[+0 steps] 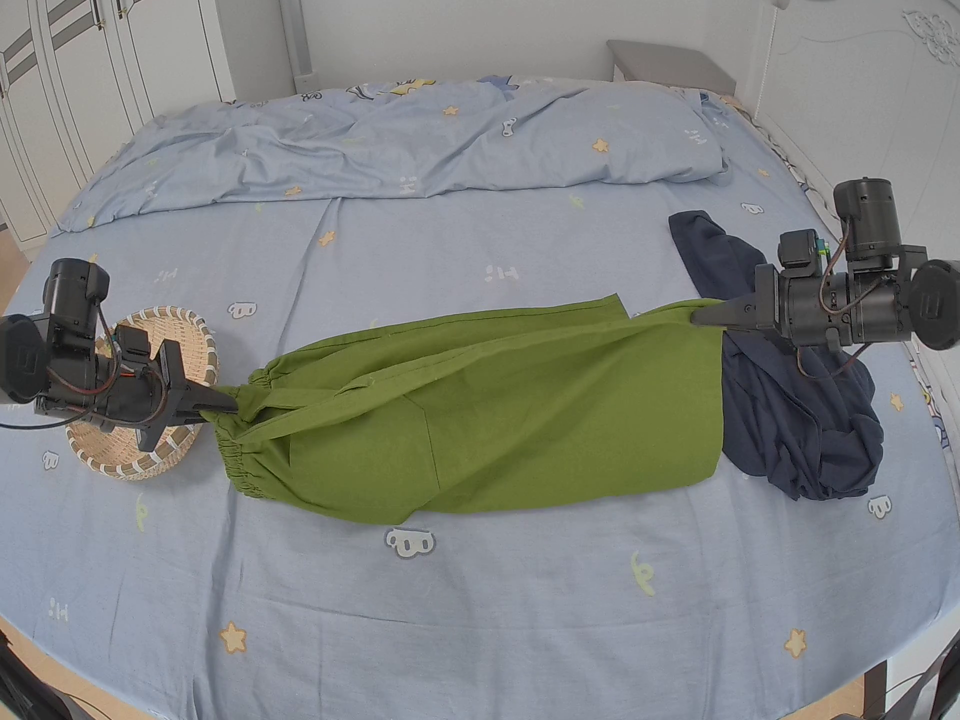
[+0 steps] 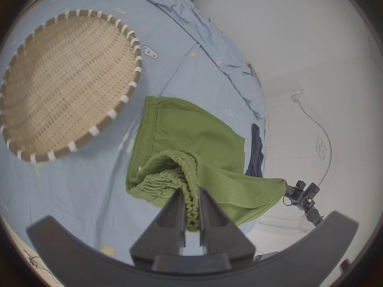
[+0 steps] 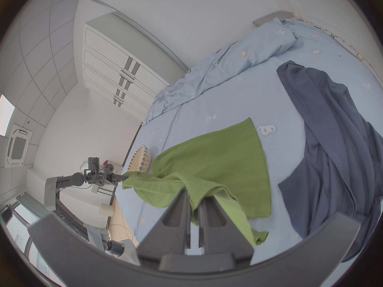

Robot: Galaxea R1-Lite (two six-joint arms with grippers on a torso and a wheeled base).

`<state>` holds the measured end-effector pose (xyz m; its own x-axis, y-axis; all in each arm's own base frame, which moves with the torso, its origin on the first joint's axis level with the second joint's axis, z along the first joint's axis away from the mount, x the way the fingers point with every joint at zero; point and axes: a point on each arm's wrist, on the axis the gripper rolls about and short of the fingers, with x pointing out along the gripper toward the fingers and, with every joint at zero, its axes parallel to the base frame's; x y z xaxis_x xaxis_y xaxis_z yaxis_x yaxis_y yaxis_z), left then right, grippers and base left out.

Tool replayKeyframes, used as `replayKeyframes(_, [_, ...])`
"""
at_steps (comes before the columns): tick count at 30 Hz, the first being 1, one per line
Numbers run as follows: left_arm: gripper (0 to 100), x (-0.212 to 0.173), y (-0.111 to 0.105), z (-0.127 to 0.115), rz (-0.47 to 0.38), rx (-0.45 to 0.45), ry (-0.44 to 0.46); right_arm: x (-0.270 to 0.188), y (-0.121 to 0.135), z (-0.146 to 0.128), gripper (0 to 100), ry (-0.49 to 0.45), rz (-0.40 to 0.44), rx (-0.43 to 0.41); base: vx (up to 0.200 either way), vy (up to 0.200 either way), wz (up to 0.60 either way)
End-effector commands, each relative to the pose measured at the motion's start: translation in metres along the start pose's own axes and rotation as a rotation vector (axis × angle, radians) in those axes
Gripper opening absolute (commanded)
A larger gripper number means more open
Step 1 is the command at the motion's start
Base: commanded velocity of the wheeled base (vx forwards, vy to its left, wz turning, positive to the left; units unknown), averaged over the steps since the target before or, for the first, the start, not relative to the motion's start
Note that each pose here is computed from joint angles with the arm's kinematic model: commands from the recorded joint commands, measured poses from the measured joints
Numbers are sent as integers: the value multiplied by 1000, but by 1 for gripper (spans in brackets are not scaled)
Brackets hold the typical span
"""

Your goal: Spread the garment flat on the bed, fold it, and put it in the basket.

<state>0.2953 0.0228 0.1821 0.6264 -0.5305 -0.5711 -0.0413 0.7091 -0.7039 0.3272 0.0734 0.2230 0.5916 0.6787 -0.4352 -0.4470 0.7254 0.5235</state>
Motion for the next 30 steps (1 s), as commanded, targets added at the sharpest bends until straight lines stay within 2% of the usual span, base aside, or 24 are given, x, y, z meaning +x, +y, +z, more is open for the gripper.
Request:
replayKeyframes(1, [0,28,7,18,11,-18,37,30,-30,13,0,20,-31,38,0,0,0])
replayKeyframes(6, [0,34,6,29,10,-16,34,40,-37,31,0,0,-32,30,0,0,0])
replayKeyframes(12, [0,30,0,38,9,-16,30,42,-34,44,0,-15,-26,16,0,0,0])
replayKeyframes(14, [0,30,-1,42,7,-9,26,42,-30,52,0,-45,-12,-10,0,0,0])
replayKeyframes(21, [0,30,1,53,4,-1,-5,46,-28,63,0,-89,5,-48,0,0,0])
replayKeyframes(30, [0,36,5,59,7,-2,-7,61,-34,69,0,-93,11,-58,0,0,0])
